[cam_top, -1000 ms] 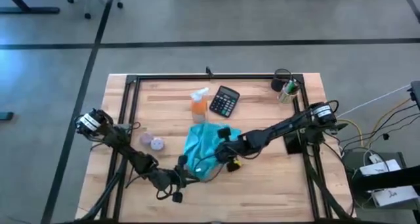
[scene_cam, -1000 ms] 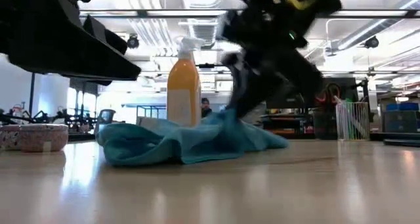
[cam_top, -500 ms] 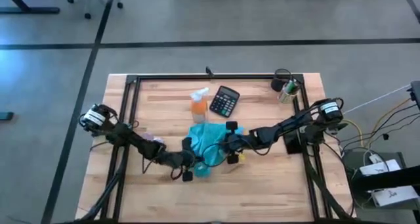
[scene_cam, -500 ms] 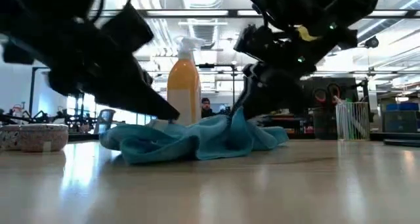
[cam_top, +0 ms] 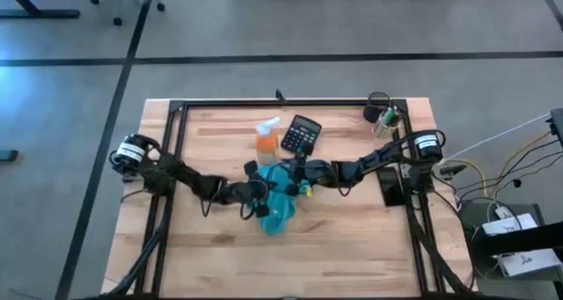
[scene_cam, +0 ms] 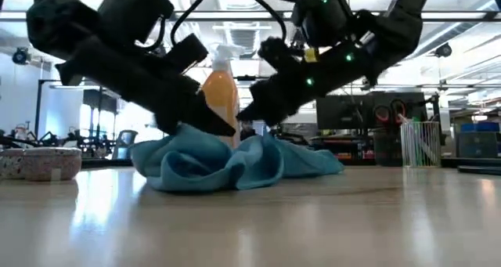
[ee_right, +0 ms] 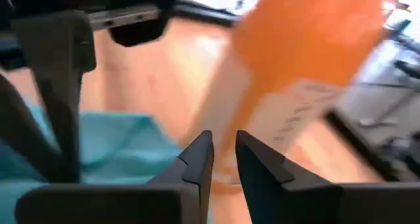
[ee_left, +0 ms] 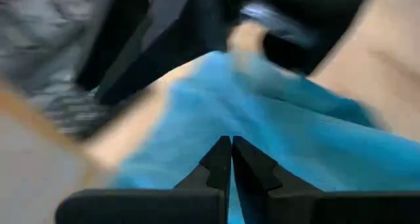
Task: Apply microfiber cloth
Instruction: Wipe the front and back of the black cellphone with the blue microfiber cloth, then return to Home Position
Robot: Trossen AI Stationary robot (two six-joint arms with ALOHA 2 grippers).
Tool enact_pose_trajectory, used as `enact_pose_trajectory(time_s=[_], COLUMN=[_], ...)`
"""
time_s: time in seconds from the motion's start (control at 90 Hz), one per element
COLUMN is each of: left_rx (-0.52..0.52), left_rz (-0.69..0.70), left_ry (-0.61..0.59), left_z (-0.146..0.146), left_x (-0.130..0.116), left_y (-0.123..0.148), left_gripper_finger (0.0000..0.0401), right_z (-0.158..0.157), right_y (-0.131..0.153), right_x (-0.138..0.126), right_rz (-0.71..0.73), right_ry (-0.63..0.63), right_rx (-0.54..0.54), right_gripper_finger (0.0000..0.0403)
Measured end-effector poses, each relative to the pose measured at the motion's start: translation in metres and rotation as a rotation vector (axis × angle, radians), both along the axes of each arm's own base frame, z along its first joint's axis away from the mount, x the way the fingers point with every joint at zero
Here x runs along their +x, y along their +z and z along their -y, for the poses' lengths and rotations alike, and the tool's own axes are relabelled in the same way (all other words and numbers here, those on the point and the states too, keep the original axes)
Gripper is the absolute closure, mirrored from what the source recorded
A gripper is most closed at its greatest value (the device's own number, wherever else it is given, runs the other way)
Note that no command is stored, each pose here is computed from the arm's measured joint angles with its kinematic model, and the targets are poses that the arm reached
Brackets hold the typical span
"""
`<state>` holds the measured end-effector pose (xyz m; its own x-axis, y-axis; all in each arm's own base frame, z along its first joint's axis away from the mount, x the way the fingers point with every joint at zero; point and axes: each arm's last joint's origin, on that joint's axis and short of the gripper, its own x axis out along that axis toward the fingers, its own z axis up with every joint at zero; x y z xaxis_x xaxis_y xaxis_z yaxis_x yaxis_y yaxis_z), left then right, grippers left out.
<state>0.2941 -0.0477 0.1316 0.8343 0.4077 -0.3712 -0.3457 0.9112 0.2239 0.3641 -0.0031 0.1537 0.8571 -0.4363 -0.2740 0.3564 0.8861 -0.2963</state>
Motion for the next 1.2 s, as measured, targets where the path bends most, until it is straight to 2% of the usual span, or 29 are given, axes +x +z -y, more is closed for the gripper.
enact_pose_trajectory(time_s=[0.111, 0.2, 0.278, 0.467, 0.6, 0.811, 1.022, 1.2], left_rx=[0.000, -0.016, -0.003, 0.048, 0.044, 0.045, 0.038, 0.030], left_rz=[0.055, 0.120, 0.181, 0.286, 0.318, 0.373, 0.397, 0.427], left_ry=[-0.007, -0.117, -0.197, -0.207, -0.209, -0.186, -0.142, -0.080], left_z=[-0.004, -0.003, -0.002, -0.008, -0.012, -0.021, -0.029, -0.034], left_x=[-0.001, -0.003, -0.008, -0.037, -0.060, -0.092, -0.115, -0.132], left_y=[0.015, 0.036, 0.057, 0.087, 0.088, 0.086, 0.075, 0.066], left_gripper_finger=[0.0401, 0.0401, 0.0401, 0.0401, 0.0401, 0.0401, 0.0401, 0.0401], right_z=[-0.002, -0.004, -0.005, -0.013, -0.013, -0.010, -0.007, -0.006], right_y=[0.015, 0.022, 0.032, 0.058, 0.076, 0.086, 0.083, 0.068], right_x=[-0.006, -0.013, -0.019, -0.047, -0.081, -0.137, -0.179, -0.209], right_rz=[-0.025, -0.090, -0.090, -0.028, 0.049, 0.171, 0.286, 0.357], right_ry=[0.046, 0.123, 0.172, 0.286, 0.298, 0.281, 0.270, 0.260], right_rx=[-0.041, -0.038, -0.012, -0.023, -0.042, 0.002, 0.065, 0.132], right_gripper_finger=[0.0371, 0.0384, 0.0396, 0.0400, 0.0402, 0.0401, 0.0401, 0.0400])
